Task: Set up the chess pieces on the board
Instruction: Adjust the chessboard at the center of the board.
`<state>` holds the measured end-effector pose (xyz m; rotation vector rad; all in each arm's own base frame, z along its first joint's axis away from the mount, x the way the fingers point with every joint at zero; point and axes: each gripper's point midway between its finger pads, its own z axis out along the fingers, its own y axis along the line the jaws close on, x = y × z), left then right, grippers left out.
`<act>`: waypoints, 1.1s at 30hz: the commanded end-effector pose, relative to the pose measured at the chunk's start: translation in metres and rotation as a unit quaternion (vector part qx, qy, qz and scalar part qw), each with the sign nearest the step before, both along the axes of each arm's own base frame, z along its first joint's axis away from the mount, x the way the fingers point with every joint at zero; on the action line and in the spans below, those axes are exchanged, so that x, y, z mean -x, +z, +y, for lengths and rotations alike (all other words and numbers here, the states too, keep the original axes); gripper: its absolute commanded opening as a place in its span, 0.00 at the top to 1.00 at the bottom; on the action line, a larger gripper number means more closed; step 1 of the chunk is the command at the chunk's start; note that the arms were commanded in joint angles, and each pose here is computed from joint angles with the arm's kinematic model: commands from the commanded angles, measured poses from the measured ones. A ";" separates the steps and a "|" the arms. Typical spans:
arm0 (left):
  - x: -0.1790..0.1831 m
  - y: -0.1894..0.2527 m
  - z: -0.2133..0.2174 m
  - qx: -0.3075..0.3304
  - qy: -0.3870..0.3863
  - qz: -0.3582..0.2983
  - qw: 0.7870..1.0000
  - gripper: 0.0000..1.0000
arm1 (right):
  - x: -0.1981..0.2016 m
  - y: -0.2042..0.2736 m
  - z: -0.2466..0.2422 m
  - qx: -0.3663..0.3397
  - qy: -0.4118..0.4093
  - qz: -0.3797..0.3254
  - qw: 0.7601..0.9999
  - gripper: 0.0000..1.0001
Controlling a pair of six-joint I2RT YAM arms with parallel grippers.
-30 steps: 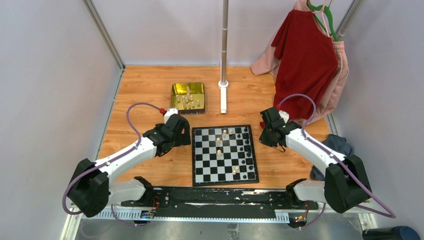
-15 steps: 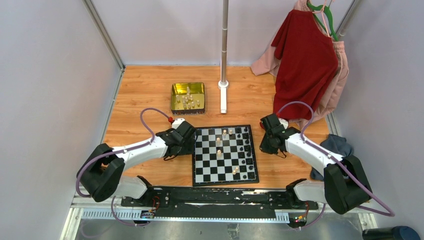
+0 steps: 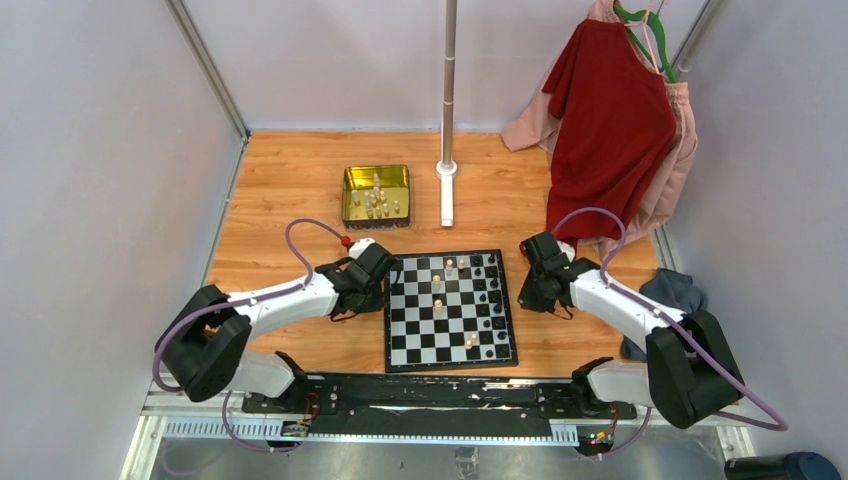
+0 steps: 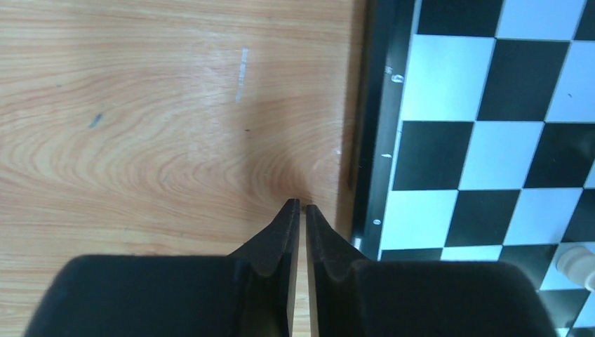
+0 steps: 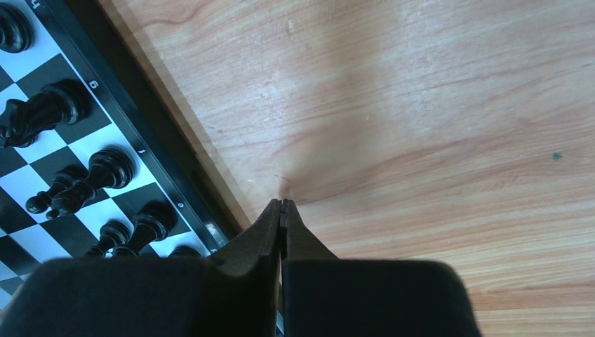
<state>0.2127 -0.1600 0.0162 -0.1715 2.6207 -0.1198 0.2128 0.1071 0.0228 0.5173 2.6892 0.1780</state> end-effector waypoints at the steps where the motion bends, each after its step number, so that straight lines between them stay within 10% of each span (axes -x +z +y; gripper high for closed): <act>1: 0.006 0.001 -0.027 0.039 -0.018 0.021 0.999 0.90 | 0.006 -0.006 0.002 -0.005 0.010 0.009 1.000 1.00; 33: -0.031 0.010 -0.087 0.061 -0.063 0.015 0.996 1.00 | -0.018 -0.007 0.055 -0.099 0.051 0.014 0.994 1.00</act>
